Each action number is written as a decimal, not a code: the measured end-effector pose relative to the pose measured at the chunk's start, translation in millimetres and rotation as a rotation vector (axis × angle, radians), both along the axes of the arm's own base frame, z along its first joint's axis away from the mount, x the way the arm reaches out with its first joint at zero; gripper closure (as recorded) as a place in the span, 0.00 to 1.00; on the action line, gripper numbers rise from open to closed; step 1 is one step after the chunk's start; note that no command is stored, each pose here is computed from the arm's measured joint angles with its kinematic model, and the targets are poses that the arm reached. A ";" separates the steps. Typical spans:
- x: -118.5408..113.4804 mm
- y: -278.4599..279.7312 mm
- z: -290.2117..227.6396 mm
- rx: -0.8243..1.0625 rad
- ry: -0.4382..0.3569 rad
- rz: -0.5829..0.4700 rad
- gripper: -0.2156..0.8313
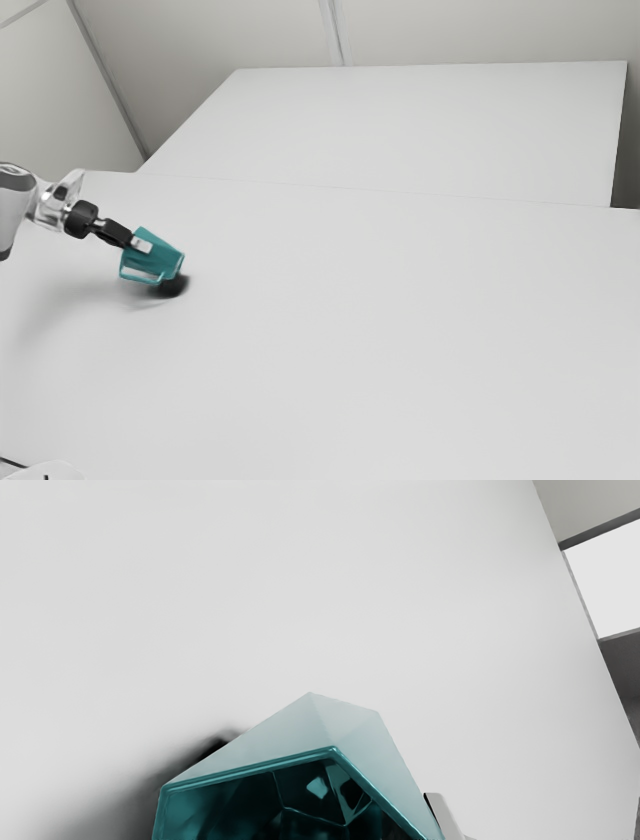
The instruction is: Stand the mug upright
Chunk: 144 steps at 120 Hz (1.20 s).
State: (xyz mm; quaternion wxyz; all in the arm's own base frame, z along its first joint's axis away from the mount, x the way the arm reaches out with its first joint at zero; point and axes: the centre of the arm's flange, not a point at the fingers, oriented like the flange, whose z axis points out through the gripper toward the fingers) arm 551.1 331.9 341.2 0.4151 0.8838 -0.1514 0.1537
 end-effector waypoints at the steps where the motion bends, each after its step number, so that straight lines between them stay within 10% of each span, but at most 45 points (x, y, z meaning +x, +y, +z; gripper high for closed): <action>1: 0.3 -3.1 3.3 0.008 -0.002 -0.003 0.94; 67: 32.2 -240.9 95.1 0.723 -0.092 -0.259 0.95; 144: 0.1 -333.7 52.5 0.854 0.068 0.042 0.96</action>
